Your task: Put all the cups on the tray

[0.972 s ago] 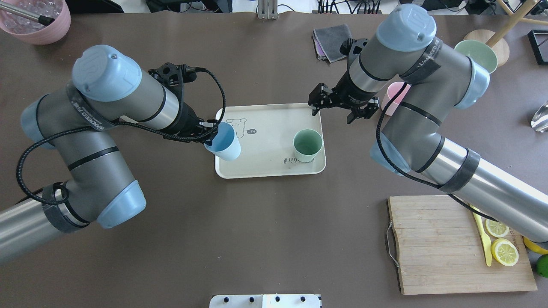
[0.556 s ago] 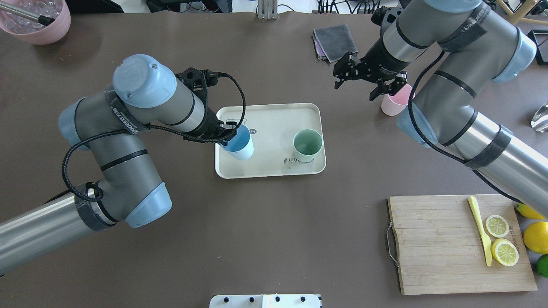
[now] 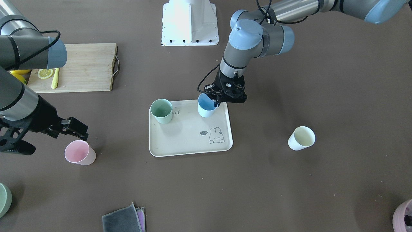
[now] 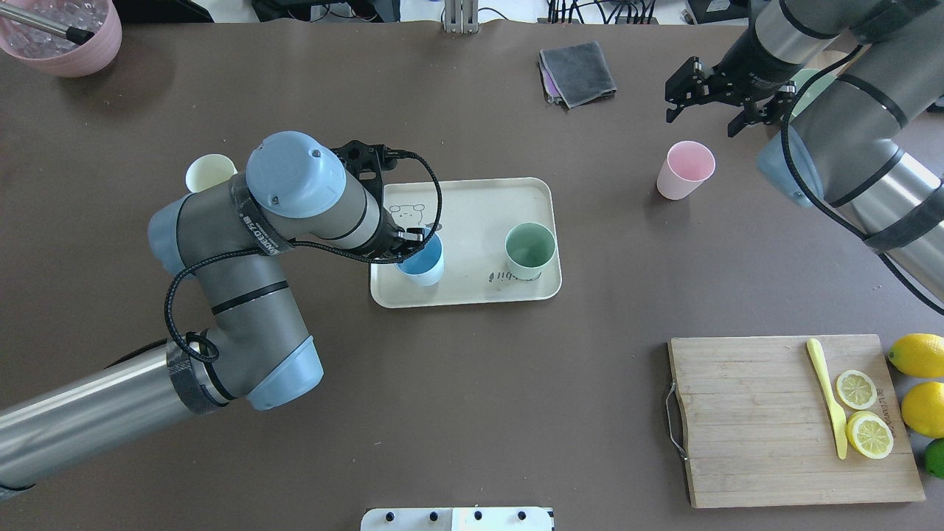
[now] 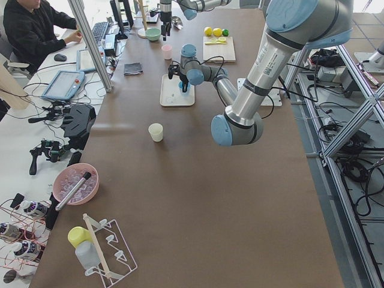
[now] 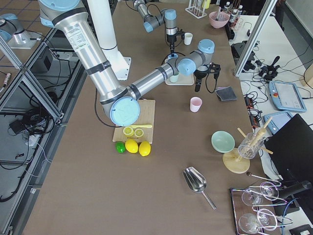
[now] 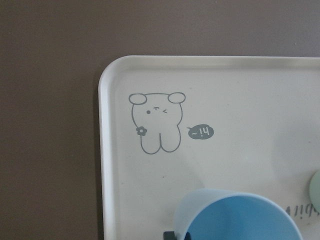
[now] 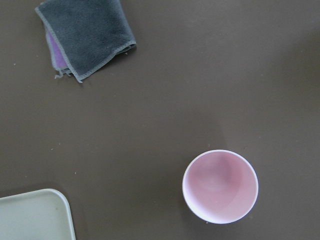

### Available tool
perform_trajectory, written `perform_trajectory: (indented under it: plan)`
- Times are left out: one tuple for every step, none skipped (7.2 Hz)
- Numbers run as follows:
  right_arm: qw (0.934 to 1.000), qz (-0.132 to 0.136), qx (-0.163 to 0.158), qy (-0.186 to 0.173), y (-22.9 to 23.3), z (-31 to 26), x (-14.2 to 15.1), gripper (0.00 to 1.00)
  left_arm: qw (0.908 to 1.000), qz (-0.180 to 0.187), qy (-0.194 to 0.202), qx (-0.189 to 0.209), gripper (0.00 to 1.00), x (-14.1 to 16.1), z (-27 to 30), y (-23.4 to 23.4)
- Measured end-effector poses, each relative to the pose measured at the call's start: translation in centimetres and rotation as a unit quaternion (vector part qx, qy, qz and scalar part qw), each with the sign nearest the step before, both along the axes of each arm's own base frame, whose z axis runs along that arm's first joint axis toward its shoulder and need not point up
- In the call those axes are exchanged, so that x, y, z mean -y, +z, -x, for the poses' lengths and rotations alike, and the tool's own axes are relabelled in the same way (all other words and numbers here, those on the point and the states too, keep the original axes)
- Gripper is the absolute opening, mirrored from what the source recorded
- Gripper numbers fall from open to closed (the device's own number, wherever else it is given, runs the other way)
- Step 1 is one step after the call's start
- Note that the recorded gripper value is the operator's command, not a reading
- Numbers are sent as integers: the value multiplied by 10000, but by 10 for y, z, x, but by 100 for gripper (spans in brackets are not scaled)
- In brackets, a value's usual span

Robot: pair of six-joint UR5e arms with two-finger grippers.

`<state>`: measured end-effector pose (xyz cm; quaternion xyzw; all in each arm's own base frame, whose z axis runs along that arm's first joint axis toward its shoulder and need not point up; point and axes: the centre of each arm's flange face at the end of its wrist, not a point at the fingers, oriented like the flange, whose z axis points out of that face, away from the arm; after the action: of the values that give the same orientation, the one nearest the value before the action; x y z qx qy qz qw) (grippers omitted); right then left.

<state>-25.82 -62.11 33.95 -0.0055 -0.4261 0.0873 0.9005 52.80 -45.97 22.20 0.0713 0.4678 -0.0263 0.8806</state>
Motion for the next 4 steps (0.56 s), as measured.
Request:
perform_trajectory:
  plan:
    - [9999, 13, -130, -26, 16, -13, 5, 100, 10000, -22, -4, 6, 70, -1, -2, -1]
    - [9997, 30, -230, -38, 33, -24, 9, 100, 10000, -40, -8, 3, 87, -1, -2, -2]
    - [9994, 60, -342, -55, 52, -32, 15, 100, 10000, -66, -4, -24, 90, -2, 0, -6]
    - [9989, 97, -459, -68, 69, -34, 21, 100, 9999, -103, 8, -85, 91, -5, 4, -12]
